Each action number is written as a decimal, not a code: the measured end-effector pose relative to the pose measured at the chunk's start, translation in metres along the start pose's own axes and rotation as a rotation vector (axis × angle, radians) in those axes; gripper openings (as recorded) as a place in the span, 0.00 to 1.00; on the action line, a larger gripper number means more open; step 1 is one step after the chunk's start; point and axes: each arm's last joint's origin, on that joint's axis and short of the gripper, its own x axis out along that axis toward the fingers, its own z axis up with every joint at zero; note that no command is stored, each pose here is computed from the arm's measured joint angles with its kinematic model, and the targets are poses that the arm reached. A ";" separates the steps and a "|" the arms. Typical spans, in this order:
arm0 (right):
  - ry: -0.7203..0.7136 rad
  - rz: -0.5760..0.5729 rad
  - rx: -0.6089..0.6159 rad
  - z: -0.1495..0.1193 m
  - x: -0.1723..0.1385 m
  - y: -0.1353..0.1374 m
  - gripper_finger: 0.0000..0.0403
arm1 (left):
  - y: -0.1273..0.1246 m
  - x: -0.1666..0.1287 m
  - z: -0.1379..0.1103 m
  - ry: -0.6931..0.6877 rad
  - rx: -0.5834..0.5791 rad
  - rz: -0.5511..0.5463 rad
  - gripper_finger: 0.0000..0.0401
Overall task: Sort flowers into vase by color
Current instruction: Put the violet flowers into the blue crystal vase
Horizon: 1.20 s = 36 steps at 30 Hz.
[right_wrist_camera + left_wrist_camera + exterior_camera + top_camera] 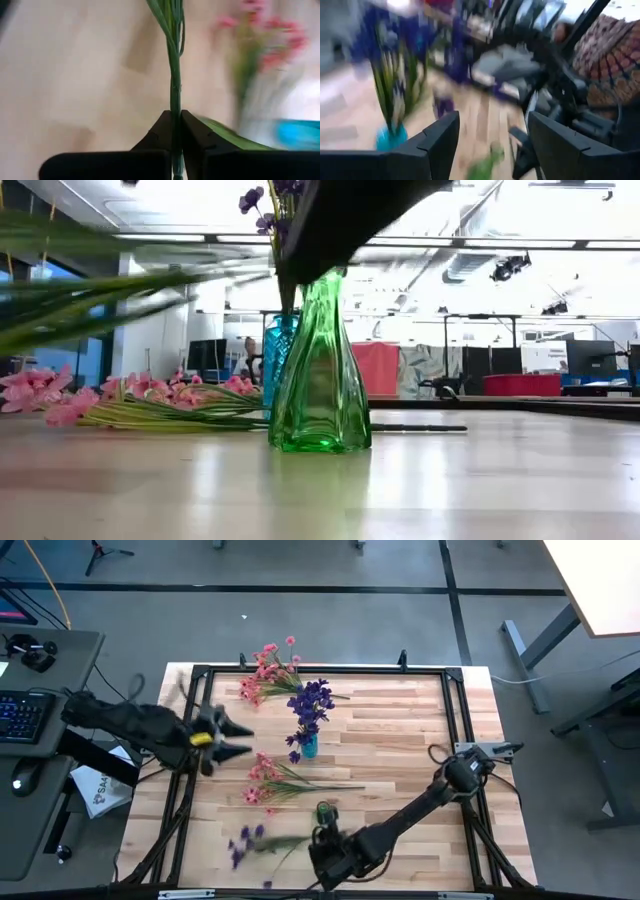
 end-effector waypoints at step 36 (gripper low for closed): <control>-0.515 -0.366 0.627 -0.148 -0.308 -0.202 0.00 | -0.030 0.026 0.086 -0.581 0.375 0.215 0.56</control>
